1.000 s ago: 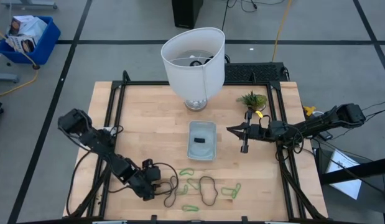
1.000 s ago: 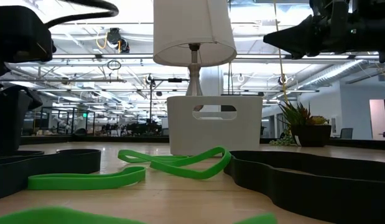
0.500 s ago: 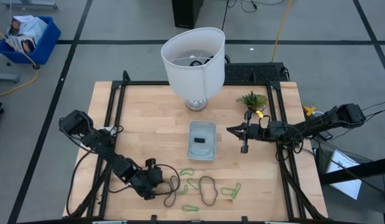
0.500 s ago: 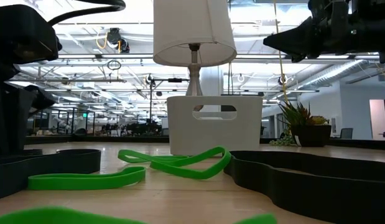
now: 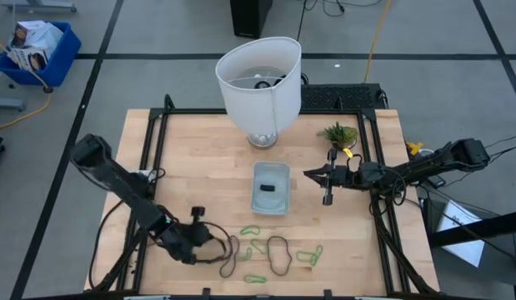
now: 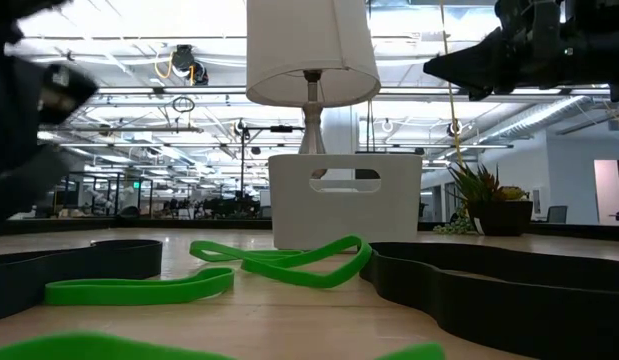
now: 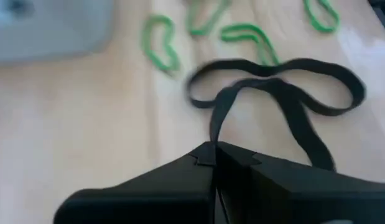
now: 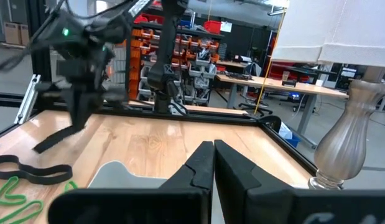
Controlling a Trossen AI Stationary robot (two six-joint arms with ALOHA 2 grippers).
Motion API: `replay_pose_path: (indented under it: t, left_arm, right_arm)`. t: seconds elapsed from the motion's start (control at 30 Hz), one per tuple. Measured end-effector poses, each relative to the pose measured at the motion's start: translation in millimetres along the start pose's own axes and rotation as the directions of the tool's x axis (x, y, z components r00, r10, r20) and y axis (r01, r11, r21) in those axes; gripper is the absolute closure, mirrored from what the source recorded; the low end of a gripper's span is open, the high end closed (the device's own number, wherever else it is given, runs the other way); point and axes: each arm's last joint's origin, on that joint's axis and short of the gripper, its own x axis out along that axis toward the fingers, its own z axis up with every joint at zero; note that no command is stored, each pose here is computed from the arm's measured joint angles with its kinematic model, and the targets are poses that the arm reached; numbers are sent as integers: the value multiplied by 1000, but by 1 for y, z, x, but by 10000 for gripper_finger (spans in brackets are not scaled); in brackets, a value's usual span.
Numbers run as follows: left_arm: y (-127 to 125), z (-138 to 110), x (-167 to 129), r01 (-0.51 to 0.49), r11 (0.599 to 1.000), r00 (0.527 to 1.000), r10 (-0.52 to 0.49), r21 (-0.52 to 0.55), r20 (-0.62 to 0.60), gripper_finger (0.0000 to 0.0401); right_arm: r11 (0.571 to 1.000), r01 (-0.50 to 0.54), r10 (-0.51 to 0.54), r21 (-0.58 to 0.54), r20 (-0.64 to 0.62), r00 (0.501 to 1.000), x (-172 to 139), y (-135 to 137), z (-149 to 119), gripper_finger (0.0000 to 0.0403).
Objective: Pick and place rubber bands into bin
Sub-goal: Put the black rubber band into the gray bin
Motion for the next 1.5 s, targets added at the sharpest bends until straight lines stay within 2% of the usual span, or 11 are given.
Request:
replay_pose_path:
  t: [0.17, 0.47, 0.6, 0.7, 0.87, 1.1, 1.3, 1.4, 1.5]
  left_arm:
    - [16, 9, -38, -158, 986, 978, 148, 60, 143, 392]
    - [49, 20, -93, -344, 935, 893, 295, 90, 341, 391]
    - [66, 5, -102, -449, 891, 849, 399, 72, 347, 396]
    - [79, -15, -98, -494, 870, 817, 463, 2, 342, 391]
    - [91, -47, -86, -454, 884, 804, 460, -110, 376, 396]
    - [95, -73, -72, -380, 913, 782, 401, -146, 477, 394]
    - [100, -72, -72, -347, 915, 764, 403, -205, 504, 392]
    - [103, -66, -72, -321, 923, 763, 384, -211, 520, 396]
    - [108, -56, -71, -308, 925, 742, 380, -223, 553, 395]
  right_arm:
    - [1000, 0, 0, 0, -1, 1000, 0, 0, 0, 396]
    - [1000, 0, 0, 0, -1, 1000, 0, 0, 0, 396]
    - [1000, 0, 0, 0, -1, 1000, 0, 0, 0, 396]
    - [1000, 1, -1, 0, -1, 1000, 0, 0, 0, 396]
    - [1000, 1, -1, -1, -1, 1000, 0, 0, 0, 396]
    - [1000, 0, 0, -6, -22, 1000, 0, 0, -2, 397]
    - [1000, -3, 3, -4, -39, 999, 0, 0, -4, 397]
    - [1000, -3, 2, -11, -39, 999, 0, 0, -4, 397]
    - [1000, -2, 2, -14, -42, 999, 0, 0, -4, 397]
